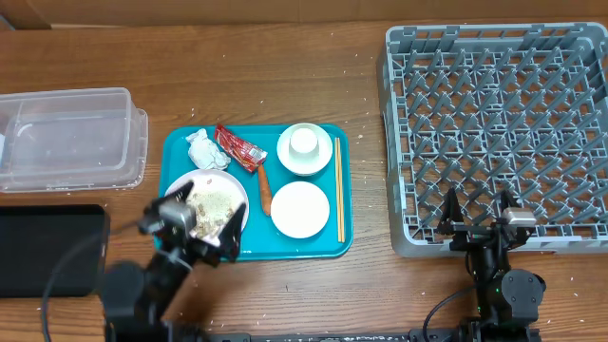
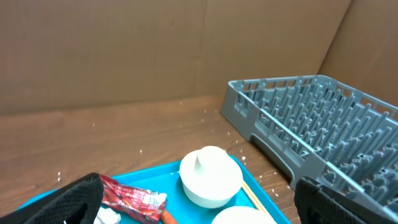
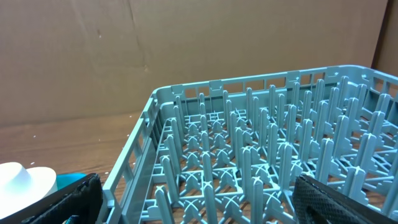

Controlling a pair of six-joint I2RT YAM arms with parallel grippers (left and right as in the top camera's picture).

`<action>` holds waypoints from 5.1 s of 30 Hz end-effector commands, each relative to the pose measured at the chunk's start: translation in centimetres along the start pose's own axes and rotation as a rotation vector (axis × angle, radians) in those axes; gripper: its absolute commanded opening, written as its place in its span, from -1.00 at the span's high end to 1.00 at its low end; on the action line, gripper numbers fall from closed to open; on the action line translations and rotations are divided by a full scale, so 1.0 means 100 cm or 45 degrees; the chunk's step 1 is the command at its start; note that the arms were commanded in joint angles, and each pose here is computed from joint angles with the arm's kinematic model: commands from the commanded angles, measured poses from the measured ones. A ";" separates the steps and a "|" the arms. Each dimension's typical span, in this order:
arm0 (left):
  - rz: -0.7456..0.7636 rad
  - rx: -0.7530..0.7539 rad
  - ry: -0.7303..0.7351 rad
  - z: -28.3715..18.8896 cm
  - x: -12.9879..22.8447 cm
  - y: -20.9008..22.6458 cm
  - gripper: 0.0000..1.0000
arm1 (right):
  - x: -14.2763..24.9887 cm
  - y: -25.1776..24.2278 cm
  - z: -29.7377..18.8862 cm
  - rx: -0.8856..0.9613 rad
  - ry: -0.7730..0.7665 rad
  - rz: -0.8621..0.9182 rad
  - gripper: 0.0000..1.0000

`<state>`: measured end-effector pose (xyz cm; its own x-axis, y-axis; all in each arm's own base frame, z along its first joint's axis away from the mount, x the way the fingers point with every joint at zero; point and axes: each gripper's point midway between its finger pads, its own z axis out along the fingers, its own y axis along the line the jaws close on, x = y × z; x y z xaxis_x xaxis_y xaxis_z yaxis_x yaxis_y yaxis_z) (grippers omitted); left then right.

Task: Sort waste into correct bins and load items into the dishwasher
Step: 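Move the left gripper to the white plate rim and grasp it, then lift the white plate with the left gripper toward the left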

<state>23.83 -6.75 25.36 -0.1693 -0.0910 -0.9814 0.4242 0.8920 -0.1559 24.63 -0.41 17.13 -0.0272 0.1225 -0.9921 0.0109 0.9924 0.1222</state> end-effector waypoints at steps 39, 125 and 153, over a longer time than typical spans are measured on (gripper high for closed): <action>-0.703 -0.813 1.593 0.084 0.137 0.046 -1.00 | 0.001 -0.002 0.000 0.015 -0.008 -0.005 -1.00; -0.515 -1.005 1.899 0.089 0.168 0.072 0.92 | 0.001 -0.002 0.000 0.015 -0.008 -0.005 -1.00; -0.331 -1.398 1.836 0.059 0.108 0.109 0.92 | 0.001 -0.002 0.000 0.015 -0.008 -0.005 -1.00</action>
<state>30.16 -1.79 10.83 -0.9311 -0.3554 0.0823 -0.2900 0.8579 0.4241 24.63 -0.42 17.16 -0.0260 0.1220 -0.9922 0.0111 0.9925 0.1218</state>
